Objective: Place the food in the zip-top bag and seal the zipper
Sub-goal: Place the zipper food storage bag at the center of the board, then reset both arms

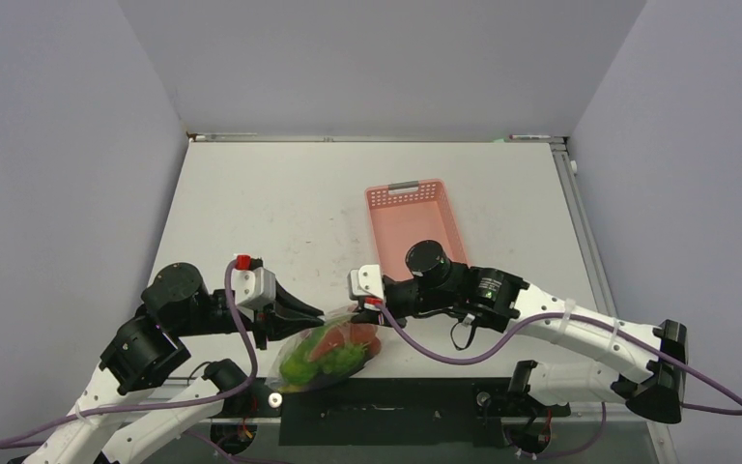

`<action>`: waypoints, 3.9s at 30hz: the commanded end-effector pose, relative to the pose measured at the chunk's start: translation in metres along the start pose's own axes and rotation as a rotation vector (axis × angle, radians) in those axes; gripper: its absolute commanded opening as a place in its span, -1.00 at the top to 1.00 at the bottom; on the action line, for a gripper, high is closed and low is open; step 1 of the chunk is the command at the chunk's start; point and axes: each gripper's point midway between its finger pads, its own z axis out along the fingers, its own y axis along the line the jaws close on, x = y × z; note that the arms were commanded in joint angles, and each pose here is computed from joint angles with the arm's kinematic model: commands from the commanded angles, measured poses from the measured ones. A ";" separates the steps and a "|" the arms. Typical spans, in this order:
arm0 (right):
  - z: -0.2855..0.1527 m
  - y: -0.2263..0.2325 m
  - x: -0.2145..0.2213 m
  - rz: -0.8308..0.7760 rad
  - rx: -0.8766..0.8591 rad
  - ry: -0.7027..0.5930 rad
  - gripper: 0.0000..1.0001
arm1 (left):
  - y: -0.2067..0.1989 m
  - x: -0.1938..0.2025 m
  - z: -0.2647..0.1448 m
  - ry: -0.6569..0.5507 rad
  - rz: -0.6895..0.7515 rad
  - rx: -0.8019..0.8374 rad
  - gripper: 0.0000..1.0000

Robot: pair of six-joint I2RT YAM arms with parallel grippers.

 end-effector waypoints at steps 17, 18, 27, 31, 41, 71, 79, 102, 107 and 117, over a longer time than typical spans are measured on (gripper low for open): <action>-0.039 -0.058 -0.083 -0.119 0.345 -0.160 0.89 | 0.047 -0.009 -0.007 -0.080 0.053 -0.272 -0.25; -0.039 -0.063 -0.084 -0.123 0.364 -0.152 0.89 | 0.050 -0.009 -0.009 -0.084 0.057 -0.297 -0.32; -0.028 -0.106 -0.098 -0.176 0.501 -0.100 0.89 | 0.099 -0.014 -0.046 -0.225 0.061 -0.650 -0.92; -0.018 -0.128 -0.103 -0.210 0.562 -0.067 0.89 | 0.113 -0.013 -0.067 -0.269 0.061 -0.787 -0.93; 0.002 -0.201 -0.102 -0.295 0.733 0.015 0.89 | 0.132 0.000 -0.104 -0.315 0.025 -1.003 -0.92; 0.109 -0.228 0.028 -0.167 0.664 0.129 0.89 | 0.131 0.005 -0.095 -0.331 0.008 -0.960 -0.92; 0.111 -0.203 0.044 -0.063 0.584 0.131 0.89 | 0.136 0.006 -0.098 -0.332 0.000 -0.984 -0.92; 0.007 -0.172 -0.012 0.112 0.728 -0.177 -0.47 | 0.159 0.021 -0.084 -0.244 -0.045 -1.003 -0.92; -0.031 -0.174 -0.012 0.175 0.833 -0.201 -0.61 | 0.166 0.025 -0.080 -0.224 -0.065 -1.010 -0.92; -0.083 -0.161 0.010 0.243 0.942 -0.152 -0.84 | 0.183 0.040 -0.072 -0.179 -0.142 -1.044 -0.92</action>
